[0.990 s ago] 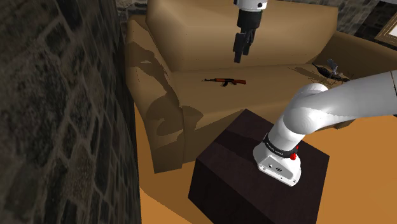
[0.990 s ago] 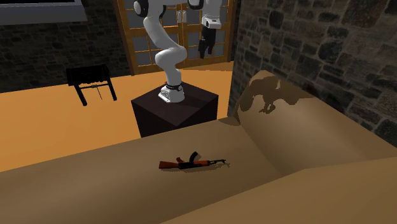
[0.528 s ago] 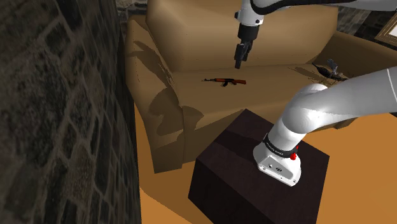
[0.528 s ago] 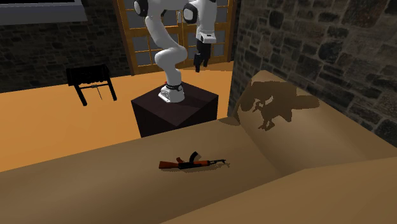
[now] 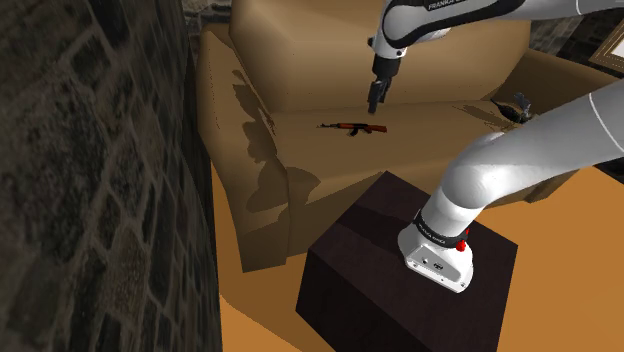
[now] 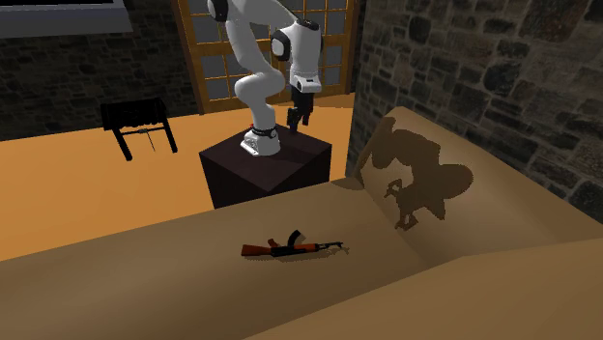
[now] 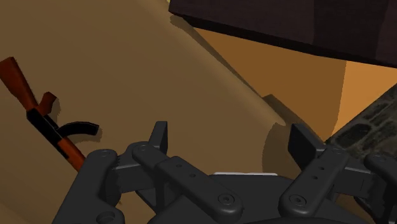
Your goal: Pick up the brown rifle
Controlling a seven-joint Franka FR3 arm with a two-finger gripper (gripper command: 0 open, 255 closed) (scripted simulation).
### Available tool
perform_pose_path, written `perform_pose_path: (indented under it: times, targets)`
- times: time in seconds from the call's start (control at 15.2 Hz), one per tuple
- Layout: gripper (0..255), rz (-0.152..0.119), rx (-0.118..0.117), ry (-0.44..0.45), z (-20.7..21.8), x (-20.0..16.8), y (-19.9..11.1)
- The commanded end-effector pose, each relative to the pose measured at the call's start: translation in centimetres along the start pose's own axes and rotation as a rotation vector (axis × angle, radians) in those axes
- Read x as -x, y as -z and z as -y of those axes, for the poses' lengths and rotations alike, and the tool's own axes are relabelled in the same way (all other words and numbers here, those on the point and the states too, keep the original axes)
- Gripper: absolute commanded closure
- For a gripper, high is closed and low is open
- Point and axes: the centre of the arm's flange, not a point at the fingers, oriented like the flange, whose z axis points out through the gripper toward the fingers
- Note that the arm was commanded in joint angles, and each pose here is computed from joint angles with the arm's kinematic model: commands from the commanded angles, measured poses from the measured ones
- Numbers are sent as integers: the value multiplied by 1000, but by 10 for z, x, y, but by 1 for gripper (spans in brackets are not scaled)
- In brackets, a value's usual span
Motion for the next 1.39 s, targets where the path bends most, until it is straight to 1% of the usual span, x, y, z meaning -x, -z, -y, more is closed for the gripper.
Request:
perform_pose_path:
  times: [0.0,1.32]
  targets:
    - [0,-7,6,9,-20,-3,-17]
    - [0,-66,46,80,-221,-57,-169]
